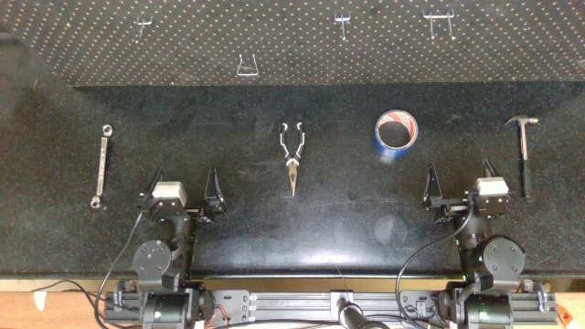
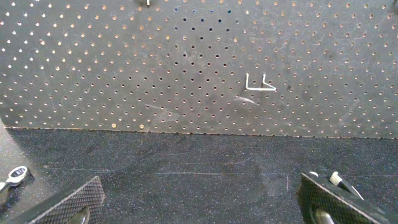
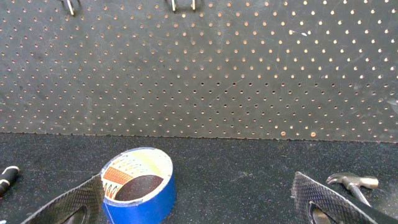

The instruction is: Place Tools Onto Pegboard

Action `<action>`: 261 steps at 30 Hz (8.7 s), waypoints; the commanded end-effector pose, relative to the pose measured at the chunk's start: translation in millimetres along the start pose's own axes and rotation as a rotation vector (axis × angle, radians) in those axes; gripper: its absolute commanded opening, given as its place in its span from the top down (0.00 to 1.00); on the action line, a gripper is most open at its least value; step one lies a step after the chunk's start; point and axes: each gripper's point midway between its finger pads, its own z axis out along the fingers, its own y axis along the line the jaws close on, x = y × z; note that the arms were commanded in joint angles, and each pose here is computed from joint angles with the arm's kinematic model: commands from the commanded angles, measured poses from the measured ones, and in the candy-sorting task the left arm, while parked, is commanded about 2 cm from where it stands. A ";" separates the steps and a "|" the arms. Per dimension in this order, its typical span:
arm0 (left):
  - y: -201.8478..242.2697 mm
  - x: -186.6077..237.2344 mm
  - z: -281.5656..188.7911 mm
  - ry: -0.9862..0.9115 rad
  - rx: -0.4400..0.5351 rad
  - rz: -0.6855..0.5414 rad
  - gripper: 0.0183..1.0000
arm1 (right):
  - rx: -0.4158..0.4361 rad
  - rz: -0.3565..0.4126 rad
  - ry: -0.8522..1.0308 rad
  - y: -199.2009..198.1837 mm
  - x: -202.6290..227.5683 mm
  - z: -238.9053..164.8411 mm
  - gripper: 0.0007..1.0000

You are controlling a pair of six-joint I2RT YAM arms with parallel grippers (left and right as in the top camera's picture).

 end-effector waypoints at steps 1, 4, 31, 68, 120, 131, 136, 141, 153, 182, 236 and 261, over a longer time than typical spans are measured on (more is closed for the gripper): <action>14.5 -0.3 -1.0 -0.003 -0.058 0.004 0.00 | 0.014 0.015 -0.003 -2.4 0.2 -0.5 0.02; 14.6 -0.3 -1.0 -0.003 -0.058 0.004 0.00 | 0.014 0.015 -0.003 -2.4 0.2 -0.5 0.02; 14.6 -0.3 -1.0 -0.003 -0.058 0.004 0.00 | 0.014 0.015 -0.003 -2.4 0.2 -0.5 0.02; 43.2 -11.5 16.6 0.335 -0.151 0.147 0.00 | 0.014 0.015 -0.003 -2.4 0.2 -0.5 0.02; 260.3 103.4 61.3 1.362 -0.184 -0.007 0.00 | 0.014 0.015 -0.003 -2.4 0.2 -0.5 0.02; 261.7 105.9 85.5 1.310 -0.177 -0.031 0.00 | 0.014 0.015 -0.003 -2.4 0.2 -0.5 0.02; 256.3 111.9 89.3 1.322 -0.159 -0.026 0.00 | 0.014 0.015 -0.003 -2.4 0.2 -0.5 0.02; 250.6 115.5 95.9 1.323 -0.149 -0.020 0.00 | 0.014 0.015 -0.003 -2.4 0.2 -0.5 0.02; 247.5 114.2 103.7 1.283 -0.153 -0.071 0.00 | 0.014 0.015 -0.003 -2.4 0.2 -0.5 0.02; 245.4 121.9 102.6 1.298 -0.157 -0.106 0.85 | 0.014 0.015 -0.003 -2.4 0.2 -0.5 0.02; 59.8 -41.1 146.0 0.516 -0.201 0.137 0.99 | 0.014 0.015 -0.003 -2.4 0.2 -0.5 0.02; 60.7 -131.8 133.7 0.219 -0.271 0.002 0.99 | 0.014 0.015 -0.002 -2.5 0.5 -0.5 0.02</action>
